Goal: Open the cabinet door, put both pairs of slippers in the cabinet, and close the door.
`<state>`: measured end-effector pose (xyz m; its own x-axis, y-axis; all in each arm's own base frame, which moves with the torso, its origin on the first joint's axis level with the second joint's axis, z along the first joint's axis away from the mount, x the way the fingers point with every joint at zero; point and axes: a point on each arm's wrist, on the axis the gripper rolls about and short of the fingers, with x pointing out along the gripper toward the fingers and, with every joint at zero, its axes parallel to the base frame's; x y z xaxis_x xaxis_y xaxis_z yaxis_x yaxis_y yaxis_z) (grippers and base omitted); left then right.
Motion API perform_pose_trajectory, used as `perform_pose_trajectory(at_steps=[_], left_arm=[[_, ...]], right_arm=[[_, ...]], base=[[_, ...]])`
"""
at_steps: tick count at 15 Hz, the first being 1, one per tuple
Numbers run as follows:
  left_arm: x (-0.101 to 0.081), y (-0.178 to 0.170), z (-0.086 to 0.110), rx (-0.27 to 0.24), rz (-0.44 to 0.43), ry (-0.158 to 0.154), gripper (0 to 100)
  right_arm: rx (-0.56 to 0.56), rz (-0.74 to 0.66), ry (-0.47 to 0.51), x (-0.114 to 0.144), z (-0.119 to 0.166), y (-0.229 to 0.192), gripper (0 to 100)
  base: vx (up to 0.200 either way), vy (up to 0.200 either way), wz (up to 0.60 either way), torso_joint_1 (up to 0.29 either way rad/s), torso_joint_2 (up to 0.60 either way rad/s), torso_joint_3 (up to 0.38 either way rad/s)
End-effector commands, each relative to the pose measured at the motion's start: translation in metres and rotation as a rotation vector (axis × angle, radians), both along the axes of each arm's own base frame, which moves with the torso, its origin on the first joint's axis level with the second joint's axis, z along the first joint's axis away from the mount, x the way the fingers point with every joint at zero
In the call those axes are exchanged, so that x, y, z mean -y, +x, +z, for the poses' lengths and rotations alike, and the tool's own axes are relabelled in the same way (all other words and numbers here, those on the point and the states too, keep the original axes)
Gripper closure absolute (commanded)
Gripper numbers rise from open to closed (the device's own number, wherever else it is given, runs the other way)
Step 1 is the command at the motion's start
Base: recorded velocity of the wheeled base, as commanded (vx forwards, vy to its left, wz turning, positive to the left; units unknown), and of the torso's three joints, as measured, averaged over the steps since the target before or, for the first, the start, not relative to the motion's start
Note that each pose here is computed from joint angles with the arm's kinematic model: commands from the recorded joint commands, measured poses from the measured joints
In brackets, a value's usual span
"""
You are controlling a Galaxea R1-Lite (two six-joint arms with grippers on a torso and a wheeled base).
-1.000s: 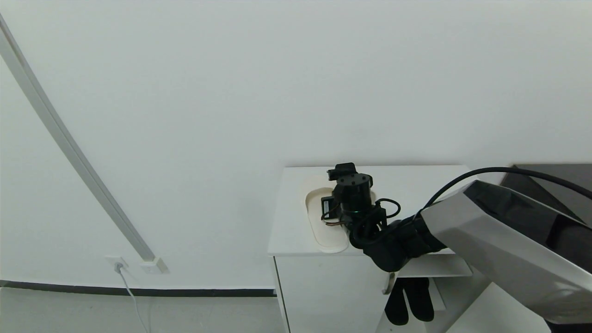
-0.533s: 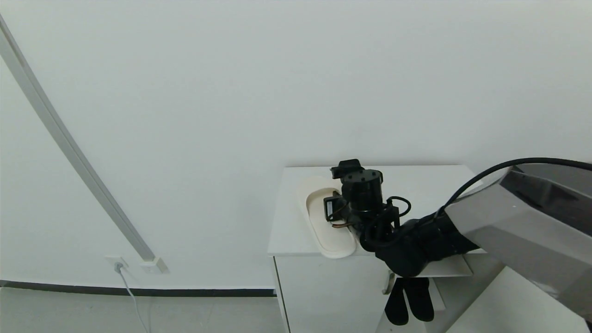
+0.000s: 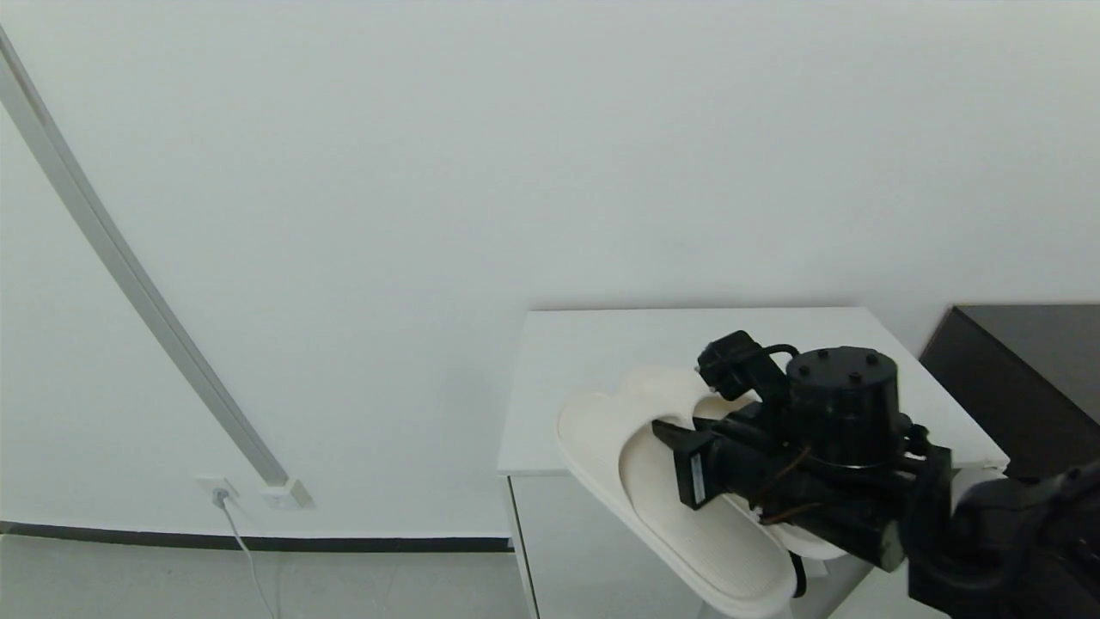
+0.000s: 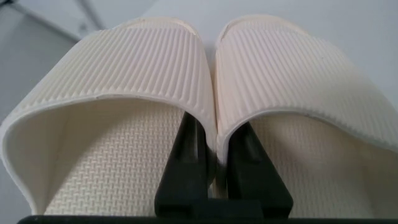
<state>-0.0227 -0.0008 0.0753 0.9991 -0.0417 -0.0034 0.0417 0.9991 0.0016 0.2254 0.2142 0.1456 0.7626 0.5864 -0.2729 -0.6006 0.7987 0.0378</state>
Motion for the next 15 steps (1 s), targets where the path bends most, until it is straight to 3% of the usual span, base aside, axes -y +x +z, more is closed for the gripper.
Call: perform_pose_trajectory(at_steps=[1, 9, 15], left_arm=[[0.000, 0.000, 0.000, 0.000, 0.000, 0.001, 100], [0.000, 0.000, 0.000, 0.000, -0.001, 0.003, 100], [0.000, 0.000, 0.000, 0.000, 0.000, 0.001, 100]], right_arm=[[0.011, 0.048, 0.026, 0.021, 0.012, -0.024, 100], [-0.014, 0.044, 0.004, 0.021, 0.003, -0.024, 100], [-0.018, 0.044, -0.001, 0.022, 0.001, -0.025, 100]], base=[[0.000, 0.000, 0.00, 0.000, 0.00, 0.000], [0.000, 0.000, 0.00, 0.000, 0.00, 0.000], [-0.200, 0.000, 0.00, 0.006, 0.00, 0.004]])
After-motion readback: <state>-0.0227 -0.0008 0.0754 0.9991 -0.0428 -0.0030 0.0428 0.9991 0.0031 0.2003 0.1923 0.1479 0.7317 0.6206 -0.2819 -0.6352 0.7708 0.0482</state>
